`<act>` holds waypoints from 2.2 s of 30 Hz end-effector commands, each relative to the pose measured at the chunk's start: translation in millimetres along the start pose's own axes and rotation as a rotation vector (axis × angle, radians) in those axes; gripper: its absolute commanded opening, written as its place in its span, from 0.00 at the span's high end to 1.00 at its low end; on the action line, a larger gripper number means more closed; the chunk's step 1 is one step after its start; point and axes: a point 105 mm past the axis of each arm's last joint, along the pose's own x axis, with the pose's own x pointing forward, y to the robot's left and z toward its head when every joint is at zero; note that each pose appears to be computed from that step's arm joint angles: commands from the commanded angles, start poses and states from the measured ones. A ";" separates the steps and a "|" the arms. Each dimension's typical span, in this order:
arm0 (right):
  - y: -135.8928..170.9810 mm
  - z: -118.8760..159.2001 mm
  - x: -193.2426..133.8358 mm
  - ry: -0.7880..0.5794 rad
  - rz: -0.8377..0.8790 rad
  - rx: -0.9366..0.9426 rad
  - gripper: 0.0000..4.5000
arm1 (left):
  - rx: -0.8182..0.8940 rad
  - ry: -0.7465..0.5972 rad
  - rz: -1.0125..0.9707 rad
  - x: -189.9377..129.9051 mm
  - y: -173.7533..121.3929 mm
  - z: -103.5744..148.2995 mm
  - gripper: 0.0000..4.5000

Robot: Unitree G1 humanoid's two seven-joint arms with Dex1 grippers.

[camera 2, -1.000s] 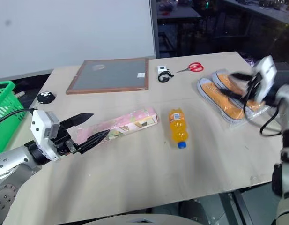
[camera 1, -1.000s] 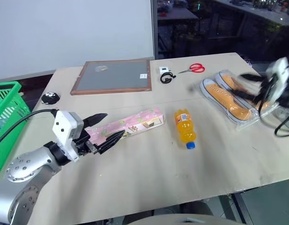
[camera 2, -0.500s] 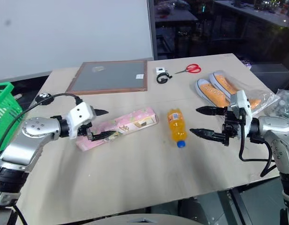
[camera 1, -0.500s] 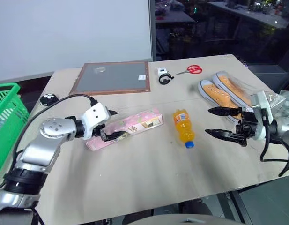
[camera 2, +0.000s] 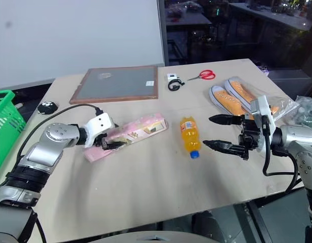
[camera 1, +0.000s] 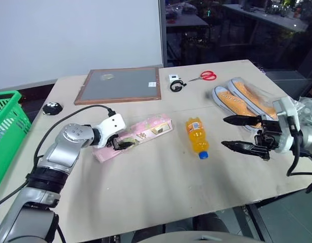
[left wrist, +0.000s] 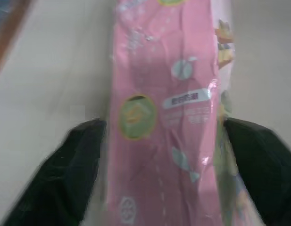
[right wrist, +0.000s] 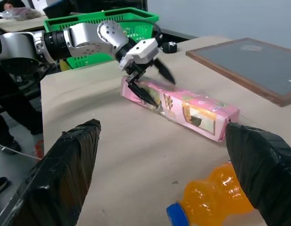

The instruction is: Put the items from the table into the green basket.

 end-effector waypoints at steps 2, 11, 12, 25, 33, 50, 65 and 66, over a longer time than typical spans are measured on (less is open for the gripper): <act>2.4 8.1 3.2 -0.013 0.014 -0.053 0.00 | -0.026 0.033 -0.071 -2.5 -9.6 -7.2 0.58; 3.0 22.7 11.3 -0.069 0.057 -0.078 0.00 | -0.070 -0.231 0.423 -44.8 67.4 38.8 0.98; 4.0 27.4 14.5 -0.091 0.068 -0.081 0.00 | -0.088 -0.251 0.525 -62.7 81.7 42.3 0.98; 5.1 72.1 49.5 -0.265 0.205 -0.119 0.00 | 0.006 0.292 1.408 -336.0 124.9 -18.8 0.98; -9.3 74.8 70.3 -0.305 0.214 -0.156 0.00 | -0.062 0.526 1.470 -374.9 102.4 -65.7 0.98; -14.8 72.4 61.5 -0.319 0.127 -0.194 0.00 | -0.078 0.186 1.491 -328.9 132.4 -60.0 0.01; -32.3 6.6 23.7 0.005 -0.164 -0.139 0.00 | -0.527 -0.564 0.254 -40.5 -23.9 120.4 0.01; -34.7 -2.5 26.1 0.049 -0.216 -0.121 0.00 | -0.509 -0.579 0.243 -42.9 -24.9 123.6 0.01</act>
